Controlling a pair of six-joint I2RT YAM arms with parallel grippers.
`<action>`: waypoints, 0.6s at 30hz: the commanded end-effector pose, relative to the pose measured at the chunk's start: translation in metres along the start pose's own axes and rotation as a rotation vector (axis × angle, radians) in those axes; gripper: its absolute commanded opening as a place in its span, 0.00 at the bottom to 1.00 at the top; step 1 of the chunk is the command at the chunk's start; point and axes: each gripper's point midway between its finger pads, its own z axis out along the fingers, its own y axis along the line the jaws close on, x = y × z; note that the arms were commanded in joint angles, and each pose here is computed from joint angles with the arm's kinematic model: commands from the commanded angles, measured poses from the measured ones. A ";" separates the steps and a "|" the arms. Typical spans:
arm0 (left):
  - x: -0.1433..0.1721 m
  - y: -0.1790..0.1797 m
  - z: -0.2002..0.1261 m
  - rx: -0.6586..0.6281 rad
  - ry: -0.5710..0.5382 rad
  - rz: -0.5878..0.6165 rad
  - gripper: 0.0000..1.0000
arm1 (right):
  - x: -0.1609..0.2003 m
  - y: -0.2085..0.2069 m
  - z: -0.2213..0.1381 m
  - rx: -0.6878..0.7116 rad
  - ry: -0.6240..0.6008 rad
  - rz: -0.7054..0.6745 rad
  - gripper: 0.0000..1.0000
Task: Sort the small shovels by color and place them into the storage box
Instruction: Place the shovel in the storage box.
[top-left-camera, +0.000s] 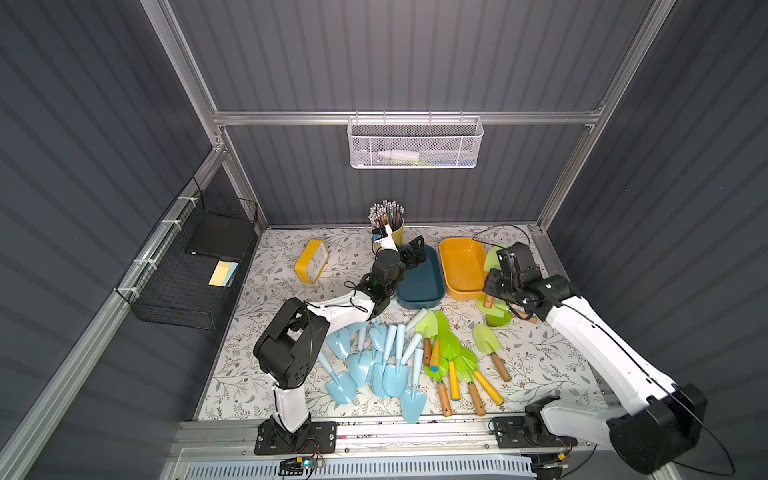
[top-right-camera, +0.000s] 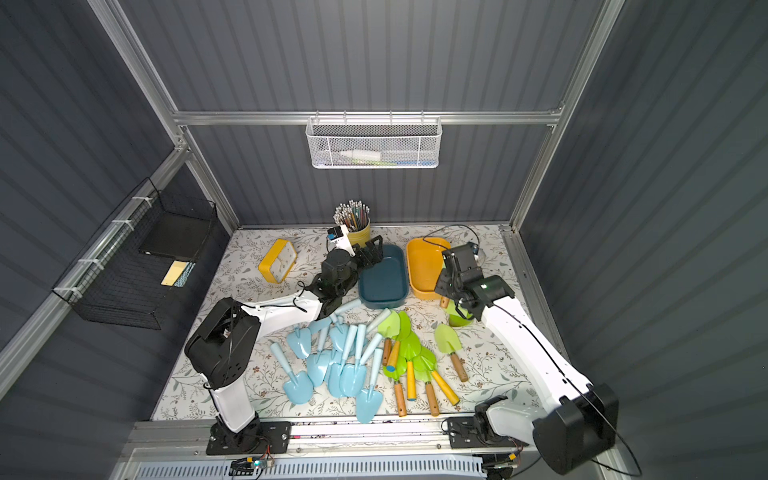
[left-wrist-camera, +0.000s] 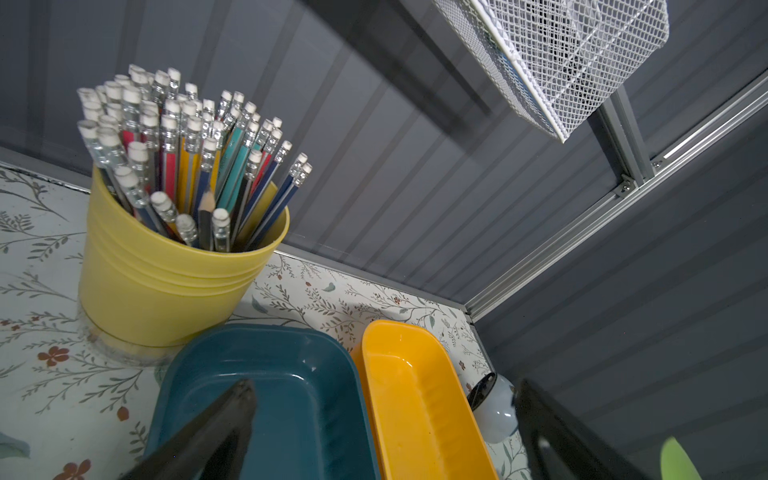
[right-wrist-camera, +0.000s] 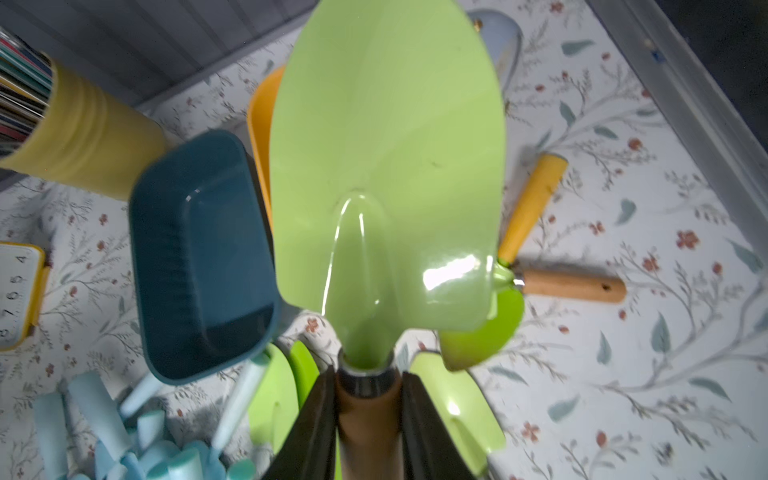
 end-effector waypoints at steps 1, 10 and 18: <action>0.009 0.001 0.004 -0.025 0.033 0.035 0.99 | -0.021 0.024 0.032 -0.067 0.008 -0.099 0.00; 0.008 0.003 0.013 -0.076 0.062 0.089 0.99 | -0.041 0.044 0.141 -0.137 0.144 -0.172 0.00; 0.023 0.006 0.030 -0.081 0.101 0.112 0.99 | -0.013 0.028 0.207 -0.076 0.279 -0.200 0.00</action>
